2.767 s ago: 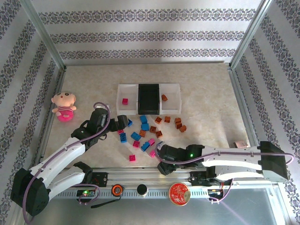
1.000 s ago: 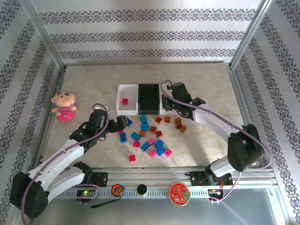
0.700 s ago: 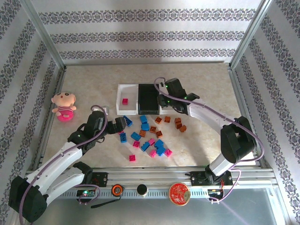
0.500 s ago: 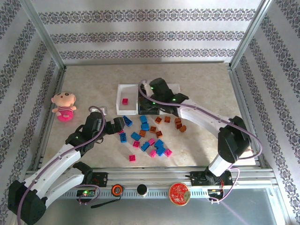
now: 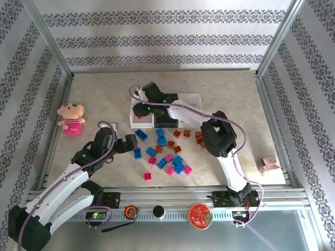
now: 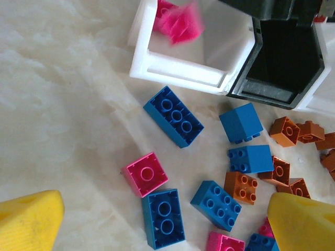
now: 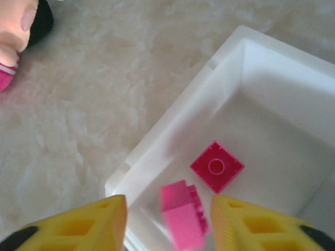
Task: Sort the legos into containers by color
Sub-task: Place the lego in the container, then pick up the lego from the middle-left of the table.
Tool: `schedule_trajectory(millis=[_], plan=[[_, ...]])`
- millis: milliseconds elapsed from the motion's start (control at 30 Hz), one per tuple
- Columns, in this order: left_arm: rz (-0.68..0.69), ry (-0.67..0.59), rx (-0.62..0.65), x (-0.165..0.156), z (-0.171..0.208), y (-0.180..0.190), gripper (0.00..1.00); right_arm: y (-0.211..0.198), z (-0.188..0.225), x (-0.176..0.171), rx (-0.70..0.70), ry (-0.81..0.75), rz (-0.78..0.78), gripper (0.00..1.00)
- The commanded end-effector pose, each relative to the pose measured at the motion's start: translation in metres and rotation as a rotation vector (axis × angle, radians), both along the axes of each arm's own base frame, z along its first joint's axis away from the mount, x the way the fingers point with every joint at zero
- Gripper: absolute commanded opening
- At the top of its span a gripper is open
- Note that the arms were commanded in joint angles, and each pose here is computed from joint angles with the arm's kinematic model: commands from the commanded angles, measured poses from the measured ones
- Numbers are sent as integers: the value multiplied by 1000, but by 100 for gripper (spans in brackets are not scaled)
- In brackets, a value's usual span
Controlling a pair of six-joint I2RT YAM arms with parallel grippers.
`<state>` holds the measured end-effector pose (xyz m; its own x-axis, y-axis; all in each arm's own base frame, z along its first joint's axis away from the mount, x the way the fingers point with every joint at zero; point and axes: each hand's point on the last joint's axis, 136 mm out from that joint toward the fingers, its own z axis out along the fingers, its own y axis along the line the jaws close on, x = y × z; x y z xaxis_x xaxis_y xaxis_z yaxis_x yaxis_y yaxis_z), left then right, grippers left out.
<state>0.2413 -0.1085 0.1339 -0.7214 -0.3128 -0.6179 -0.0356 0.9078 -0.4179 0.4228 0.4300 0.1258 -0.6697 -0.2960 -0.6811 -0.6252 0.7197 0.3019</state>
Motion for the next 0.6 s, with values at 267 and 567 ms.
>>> schedule_trajectory(millis=[267, 567], plan=[[-4, 75, -13, -9, -23, -3, 98, -47, 74, -33, 85, -89, -71, 61], [-111, 196, 59, 3, -66, -39, 80, -123, 35, -108, 54, -31, -143, 62]])
